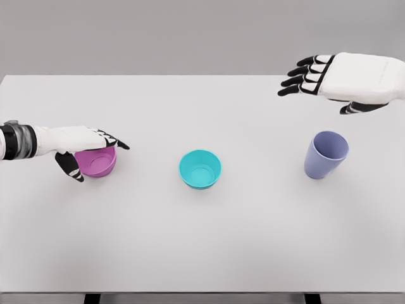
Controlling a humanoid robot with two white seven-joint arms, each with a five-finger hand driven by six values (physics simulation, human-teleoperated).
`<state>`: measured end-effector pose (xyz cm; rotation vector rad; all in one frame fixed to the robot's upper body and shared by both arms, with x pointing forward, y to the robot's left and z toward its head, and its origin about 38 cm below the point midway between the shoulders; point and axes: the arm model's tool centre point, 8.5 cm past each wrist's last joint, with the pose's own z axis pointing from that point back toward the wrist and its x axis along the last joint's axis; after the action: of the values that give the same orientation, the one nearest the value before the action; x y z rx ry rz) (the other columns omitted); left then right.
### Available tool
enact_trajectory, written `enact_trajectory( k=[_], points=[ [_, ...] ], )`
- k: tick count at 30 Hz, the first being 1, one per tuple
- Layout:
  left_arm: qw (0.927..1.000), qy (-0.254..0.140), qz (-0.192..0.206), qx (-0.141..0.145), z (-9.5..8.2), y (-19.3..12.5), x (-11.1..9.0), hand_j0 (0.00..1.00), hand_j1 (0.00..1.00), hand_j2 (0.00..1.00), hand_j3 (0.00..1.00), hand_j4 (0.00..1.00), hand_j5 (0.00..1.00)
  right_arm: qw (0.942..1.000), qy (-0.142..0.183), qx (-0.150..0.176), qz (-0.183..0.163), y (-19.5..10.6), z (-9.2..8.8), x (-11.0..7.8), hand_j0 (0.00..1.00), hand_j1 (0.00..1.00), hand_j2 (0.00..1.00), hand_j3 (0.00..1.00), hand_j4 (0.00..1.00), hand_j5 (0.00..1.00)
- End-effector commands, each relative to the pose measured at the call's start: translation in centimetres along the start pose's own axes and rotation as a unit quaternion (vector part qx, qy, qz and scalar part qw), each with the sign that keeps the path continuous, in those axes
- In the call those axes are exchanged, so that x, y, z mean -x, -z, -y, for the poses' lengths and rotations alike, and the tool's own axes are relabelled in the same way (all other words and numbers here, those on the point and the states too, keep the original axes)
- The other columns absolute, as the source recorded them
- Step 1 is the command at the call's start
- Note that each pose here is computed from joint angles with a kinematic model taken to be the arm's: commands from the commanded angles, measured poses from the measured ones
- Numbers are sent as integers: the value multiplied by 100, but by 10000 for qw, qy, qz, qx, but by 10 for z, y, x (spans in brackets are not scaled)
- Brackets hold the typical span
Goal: Stacking bowl and cup with both arms
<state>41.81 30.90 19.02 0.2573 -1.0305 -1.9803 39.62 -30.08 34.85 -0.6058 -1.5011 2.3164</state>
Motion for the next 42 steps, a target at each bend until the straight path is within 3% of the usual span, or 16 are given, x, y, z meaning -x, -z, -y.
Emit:
enact_trajectory(
  k=[1, 3, 7, 16, 28, 42],
  points=[
    [10000, -15, -7, -2, 0, 0, 1, 100, 100, 100, 100, 100, 100, 10000, 20, 12, -8, 0, 0, 0, 100, 100, 100, 100, 100, 100],
    [10000, -16, -34, 4, 1, 0, 2, 99, 99, 99, 99, 99, 99, 10000, 14, 16, -10, -1, 1, 0, 100, 100, 100, 100, 100, 100],
    [10000, -10, -38, 6, 1, 0, 2, 87, 87, 87, 87, 87, 87, 10000, 20, 12, -8, 0, 0, 0, 100, 100, 100, 100, 100, 100],
    [10000, -22, -39, -3, 0, -1, 3, 76, 76, 76, 76, 76, 76, 10000, 20, 12, -8, 0, 0, 0, 100, 100, 100, 100, 100, 100],
    [9999, 94, 52, -100, -9, -6, -5, 73, 73, 73, 73, 73, 73, 10000, 19, 7, -13, -1, 0, 0, 100, 100, 100, 100, 100, 100],
    [9975, 489, 431, -280, -26, -11, -37, 73, 73, 73, 73, 73, 73, 10000, 22, 2, -8, -1, 0, 0, 100, 100, 100, 100, 100, 100]
  ],
)
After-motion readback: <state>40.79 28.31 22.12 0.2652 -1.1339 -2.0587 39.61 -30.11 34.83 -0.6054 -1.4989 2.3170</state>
